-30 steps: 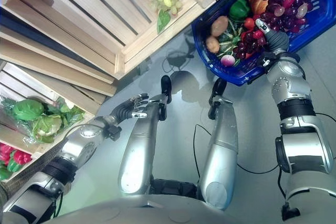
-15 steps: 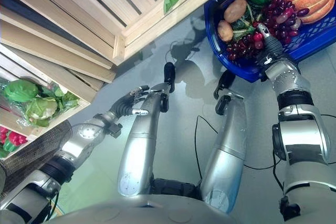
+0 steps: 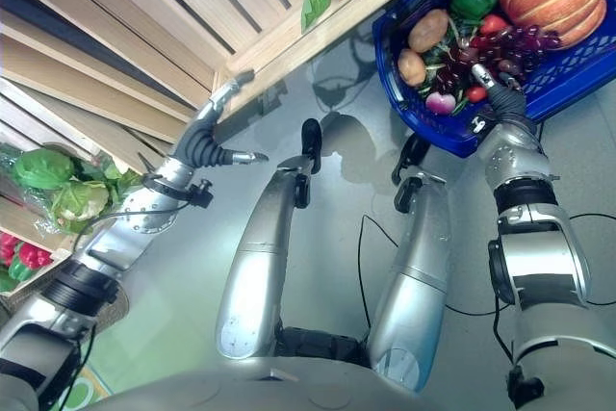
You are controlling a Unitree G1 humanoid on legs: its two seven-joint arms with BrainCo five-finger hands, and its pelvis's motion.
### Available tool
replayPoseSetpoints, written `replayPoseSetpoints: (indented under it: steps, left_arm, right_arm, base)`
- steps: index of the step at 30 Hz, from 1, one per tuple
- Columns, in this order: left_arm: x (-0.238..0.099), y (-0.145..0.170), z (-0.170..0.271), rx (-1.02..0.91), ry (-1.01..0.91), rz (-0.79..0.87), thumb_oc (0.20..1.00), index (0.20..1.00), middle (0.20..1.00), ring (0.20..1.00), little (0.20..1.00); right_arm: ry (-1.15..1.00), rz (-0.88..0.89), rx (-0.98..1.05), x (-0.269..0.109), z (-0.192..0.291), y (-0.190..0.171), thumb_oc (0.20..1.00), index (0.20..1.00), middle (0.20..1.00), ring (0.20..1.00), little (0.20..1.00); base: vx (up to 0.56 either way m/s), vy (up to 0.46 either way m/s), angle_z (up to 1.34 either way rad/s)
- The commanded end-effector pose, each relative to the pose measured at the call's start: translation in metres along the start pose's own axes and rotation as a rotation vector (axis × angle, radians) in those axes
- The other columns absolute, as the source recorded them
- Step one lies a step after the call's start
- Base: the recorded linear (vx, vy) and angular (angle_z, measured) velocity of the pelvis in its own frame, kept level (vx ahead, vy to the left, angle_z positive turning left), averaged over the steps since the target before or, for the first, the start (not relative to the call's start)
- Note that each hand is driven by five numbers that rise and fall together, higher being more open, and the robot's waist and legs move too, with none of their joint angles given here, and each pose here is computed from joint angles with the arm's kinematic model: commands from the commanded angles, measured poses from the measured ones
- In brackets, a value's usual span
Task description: Pick up fruits and vegetables into the basket
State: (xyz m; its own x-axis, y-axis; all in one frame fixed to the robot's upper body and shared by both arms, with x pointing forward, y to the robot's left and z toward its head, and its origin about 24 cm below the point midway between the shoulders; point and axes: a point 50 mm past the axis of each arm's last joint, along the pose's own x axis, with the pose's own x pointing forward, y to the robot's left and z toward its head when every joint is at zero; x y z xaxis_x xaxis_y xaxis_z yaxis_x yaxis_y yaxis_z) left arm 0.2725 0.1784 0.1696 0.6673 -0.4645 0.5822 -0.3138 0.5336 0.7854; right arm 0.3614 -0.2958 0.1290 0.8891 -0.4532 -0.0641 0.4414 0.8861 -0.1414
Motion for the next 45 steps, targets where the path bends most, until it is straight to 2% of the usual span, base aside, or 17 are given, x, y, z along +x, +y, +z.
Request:
replayPoseSetpoints:
  steps: [1,5,10,16,21,28,31,34,45]
  left_arm:
    - [0.008,0.018,0.021,0.201,-0.185,0.234,1.0,1.0,1.0,1.0,1.0]
    - [0.016,0.044,0.013,0.44,-0.218,0.335,1.0,1.0,1.0,1.0,1.0]
    - [0.025,0.065,0.003,0.693,-0.237,0.386,1.0,1.0,1.0,1.0,1.0]
    - [0.026,0.082,-0.017,0.972,-0.204,0.326,1.0,1.0,1.0,1.0,1.0]
    - [0.024,0.086,-0.04,1.093,-0.102,0.224,1.0,1.0,1.0,1.0,1.0]
    - [0.02,0.061,-0.066,1.03,0.028,0.011,1.0,1.0,1.0,1.0,1.0]
    - [0.014,0.045,-0.085,0.986,0.146,-0.139,1.0,1.0,1.0,1.0,1.0]
    - [0.002,0.034,-0.101,0.957,0.246,-0.221,1.0,1.0,1.0,1.0,1.0]
    - [-0.032,0.012,-0.131,0.902,0.463,-0.322,1.0,1.0,1.0,1.0,1.0]
  right_arm:
    - [-0.004,-0.061,-0.188,-0.008,-0.018,-0.022,1.0,1.0,1.0,1.0,1.0]
    - [-0.053,0.034,-0.26,-0.033,-0.044,-0.001,1.0,1.0,1.0,1.0,1.0]
    - [-0.12,0.158,-0.324,-0.064,-0.063,0.014,1.0,1.0,1.0,1.0,1.0]
    - [-0.203,0.312,-0.412,-0.092,-0.071,0.016,1.0,1.0,1.0,1.0,1.0]
    - [-0.276,0.432,-0.491,-0.101,-0.062,0.015,1.0,1.0,1.0,1.0,1.0]
    - [-0.264,0.538,-0.464,-0.105,-0.056,0.015,1.0,1.0,1.0,1.0,1.0]
    - [-0.265,0.561,-0.462,-0.105,-0.052,0.015,1.0,1.0,1.0,1.0,1.0]
    - [-0.264,0.555,-0.463,-0.105,-0.049,0.013,1.0,1.0,1.0,1.0,1.0]
    - [-0.253,0.561,-0.417,-0.108,-0.051,0.014,1.0,1.0,1.0,1.0,1.0]
  base:
    - [0.0,0.034,-0.22]
    - [0.01,0.062,-0.18]
    - [0.03,0.137,-0.3]
    - [0.03,0.159,-0.33]
    - [0.03,0.128,-0.25]
    - [0.03,0.103,-0.21]
    - [0.03,0.091,-0.12]
    - [0.02,0.075,-0.11]
    - [0.0,0.03,-0.05]
